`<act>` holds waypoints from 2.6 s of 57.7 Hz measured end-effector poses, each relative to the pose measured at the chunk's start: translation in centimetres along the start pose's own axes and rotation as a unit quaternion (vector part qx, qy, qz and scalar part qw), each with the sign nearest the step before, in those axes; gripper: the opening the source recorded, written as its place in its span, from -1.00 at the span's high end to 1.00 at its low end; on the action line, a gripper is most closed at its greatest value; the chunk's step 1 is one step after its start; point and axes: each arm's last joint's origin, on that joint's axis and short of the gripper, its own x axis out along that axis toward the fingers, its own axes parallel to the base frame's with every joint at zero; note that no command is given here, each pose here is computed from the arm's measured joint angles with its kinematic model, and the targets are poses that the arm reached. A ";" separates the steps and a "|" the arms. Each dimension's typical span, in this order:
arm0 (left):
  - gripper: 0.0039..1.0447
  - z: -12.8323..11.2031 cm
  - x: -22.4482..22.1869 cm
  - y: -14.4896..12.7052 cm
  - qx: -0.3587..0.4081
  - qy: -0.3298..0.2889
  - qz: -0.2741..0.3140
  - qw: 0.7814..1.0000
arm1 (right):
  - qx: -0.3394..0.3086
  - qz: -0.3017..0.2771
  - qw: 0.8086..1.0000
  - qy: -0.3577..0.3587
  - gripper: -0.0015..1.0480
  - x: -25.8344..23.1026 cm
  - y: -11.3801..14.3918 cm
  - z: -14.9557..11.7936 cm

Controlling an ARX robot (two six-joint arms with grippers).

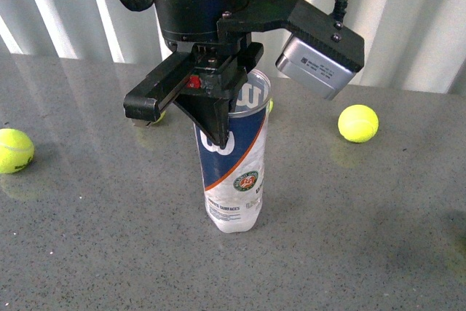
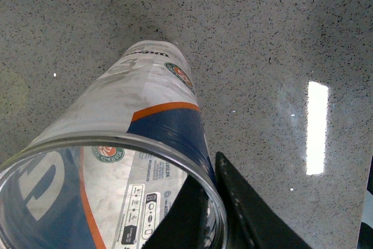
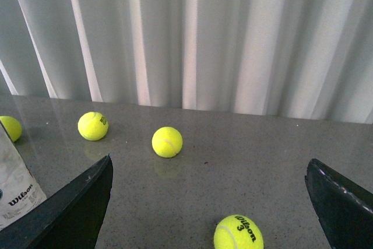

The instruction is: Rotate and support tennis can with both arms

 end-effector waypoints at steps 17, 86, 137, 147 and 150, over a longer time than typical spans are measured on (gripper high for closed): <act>-0.42 0.2 0.3 0.1 0.003 -0.005 0.009 1.000 | 0.000 0.000 1.000 0.000 -0.86 0.0 0.0 0.0; -0.04 -15.9 -4.8 -18.9 -0.537 -0.292 0.611 0.503 | 0.000 0.000 1.000 0.000 -0.86 0.0 0.0 0.0; 0.94 -13.2 1.1 -28.1 -0.580 -0.344 0.580 0.457 | 0.000 0.000 1.000 0.000 -0.86 0.0 0.0 0.0; 0.94 -12.9 1.4 -29.0 -0.579 -0.344 0.581 0.457 | 0.000 0.000 1.000 0.000 -0.86 0.0 0.0 0.0; 0.94 -12.9 1.8 -29.2 -0.576 -0.346 0.584 0.455 | 0.000 0.000 1.000 0.000 -0.86 0.0 0.0 0.0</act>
